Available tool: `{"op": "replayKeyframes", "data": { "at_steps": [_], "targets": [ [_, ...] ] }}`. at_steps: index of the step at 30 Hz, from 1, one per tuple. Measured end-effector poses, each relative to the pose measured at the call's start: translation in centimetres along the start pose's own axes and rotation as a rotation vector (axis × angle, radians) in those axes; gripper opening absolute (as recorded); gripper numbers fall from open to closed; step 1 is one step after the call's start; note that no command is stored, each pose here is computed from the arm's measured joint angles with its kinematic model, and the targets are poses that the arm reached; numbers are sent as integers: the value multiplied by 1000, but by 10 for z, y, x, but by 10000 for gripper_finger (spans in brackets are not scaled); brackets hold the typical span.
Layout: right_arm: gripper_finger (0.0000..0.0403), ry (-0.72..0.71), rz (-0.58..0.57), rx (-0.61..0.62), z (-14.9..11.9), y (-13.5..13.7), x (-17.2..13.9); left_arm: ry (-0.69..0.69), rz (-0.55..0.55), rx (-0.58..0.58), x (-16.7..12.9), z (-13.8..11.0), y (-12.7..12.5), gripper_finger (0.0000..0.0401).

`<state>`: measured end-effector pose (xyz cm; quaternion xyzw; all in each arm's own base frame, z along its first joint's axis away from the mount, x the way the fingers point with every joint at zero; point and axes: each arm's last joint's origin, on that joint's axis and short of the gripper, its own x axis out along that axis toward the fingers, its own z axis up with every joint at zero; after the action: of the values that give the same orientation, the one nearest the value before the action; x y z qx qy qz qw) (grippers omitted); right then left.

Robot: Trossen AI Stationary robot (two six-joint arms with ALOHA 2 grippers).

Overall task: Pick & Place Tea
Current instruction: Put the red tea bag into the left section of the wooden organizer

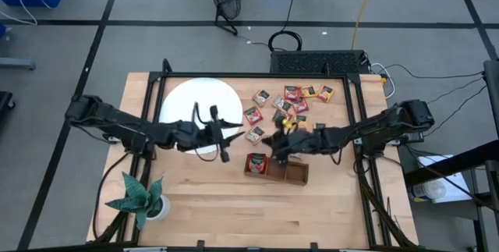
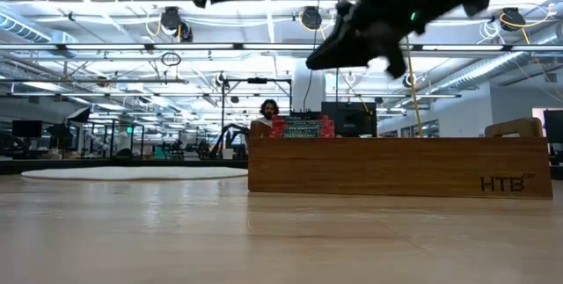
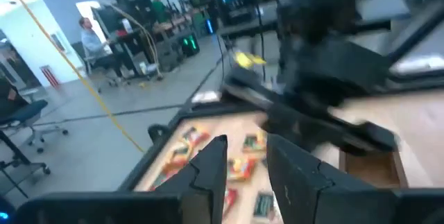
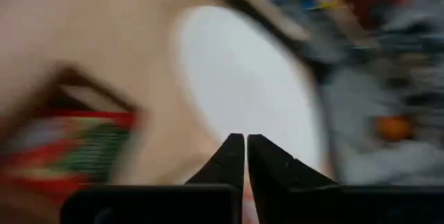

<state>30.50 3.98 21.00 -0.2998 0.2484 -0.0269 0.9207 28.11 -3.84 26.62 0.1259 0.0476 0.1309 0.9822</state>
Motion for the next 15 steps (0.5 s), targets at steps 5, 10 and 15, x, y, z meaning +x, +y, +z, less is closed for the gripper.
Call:
{"op": "replayKeyframes", "data": {
  "at_steps": [5, 10, 15],
  "targets": [
    [0, 172, 216, -48, 32, 20, 9, -36, 2, -60, -6, 8, 5, 108],
    [0, 299, 420, -82, 53, 45, 35, -8, -13, -99, -6, 5, 4, 108],
    [0, 399, 458, -114, 50, 63, 66, 50, -25, -100, -6, -1, 3, 108]
  ]
}}
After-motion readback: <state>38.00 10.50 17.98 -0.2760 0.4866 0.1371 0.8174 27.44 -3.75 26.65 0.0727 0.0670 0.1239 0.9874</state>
